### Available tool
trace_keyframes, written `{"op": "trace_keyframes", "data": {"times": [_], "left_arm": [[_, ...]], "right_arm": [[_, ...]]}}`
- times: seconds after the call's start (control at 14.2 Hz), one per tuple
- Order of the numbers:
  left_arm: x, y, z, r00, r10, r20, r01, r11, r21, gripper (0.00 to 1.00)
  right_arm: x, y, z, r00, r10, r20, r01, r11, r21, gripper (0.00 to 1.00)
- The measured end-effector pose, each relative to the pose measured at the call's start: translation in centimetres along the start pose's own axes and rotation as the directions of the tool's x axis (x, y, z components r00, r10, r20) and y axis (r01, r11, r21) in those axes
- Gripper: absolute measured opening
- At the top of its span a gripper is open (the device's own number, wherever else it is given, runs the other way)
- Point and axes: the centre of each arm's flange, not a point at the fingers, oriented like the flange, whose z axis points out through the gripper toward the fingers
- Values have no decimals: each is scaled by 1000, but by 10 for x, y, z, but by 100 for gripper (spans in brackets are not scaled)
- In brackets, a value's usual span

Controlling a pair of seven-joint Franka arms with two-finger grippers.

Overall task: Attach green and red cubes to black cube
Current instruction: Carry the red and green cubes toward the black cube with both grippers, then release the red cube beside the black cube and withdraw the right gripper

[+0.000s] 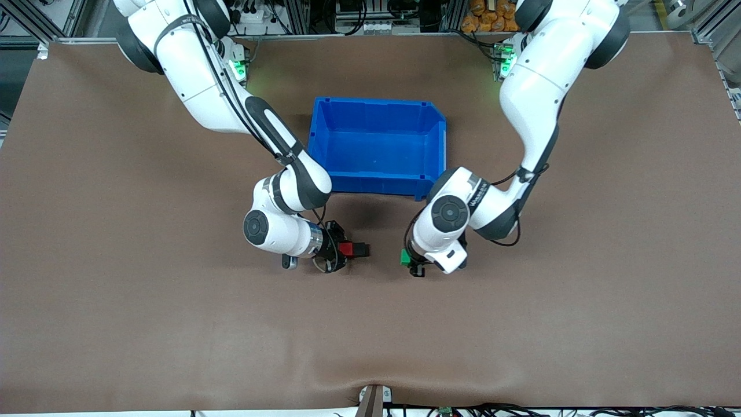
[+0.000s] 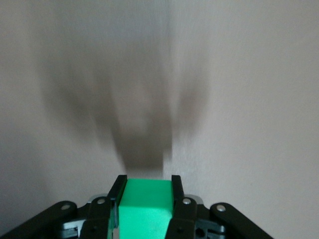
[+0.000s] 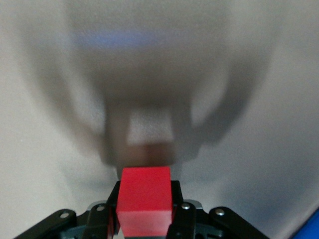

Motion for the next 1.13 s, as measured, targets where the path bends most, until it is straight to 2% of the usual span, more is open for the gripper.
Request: {"op": "trace_keyframes", "data": {"times": [0.21, 0.35, 0.42, 0.56, 0.71, 0.78, 1.13], "left_arm": [[-9, -4, 8, 1000, 0, 6, 0, 1000, 5, 40], [-16, -12, 21, 1000, -20, 3, 20, 1000, 21, 40], [-21, -16, 27, 1000, -24, 6, 24, 999, 22, 40], [-31, -21, 31, 998, -52, 17, 52, 999, 13, 40], [-41, -26, 32, 997, -74, 24, 74, 997, 7, 40], [-46, -29, 32, 997, -71, 28, 71, 997, 4, 40], [-67, -35, 36, 997, -63, 39, 65, 997, -40, 40]], "right_arm": [[10, -7, -5, 999, -21, -25, 21, 1000, 18, 73], [19, -16, -14, 994, -88, -71, 91, 995, 41, 93], [25, -26, -26, 986, -131, -104, 138, 988, 63, 100], [33, -48, -61, 969, -186, -162, 204, 974, 101, 100], [49, -60, -103, 956, -213, -200, 227, 973, 50, 100], [62, -66, -126, 948, -239, -211, 250, 968, 25, 100], [115, -87, -239, 917, -332, -220, 338, 941, -14, 100]]}}
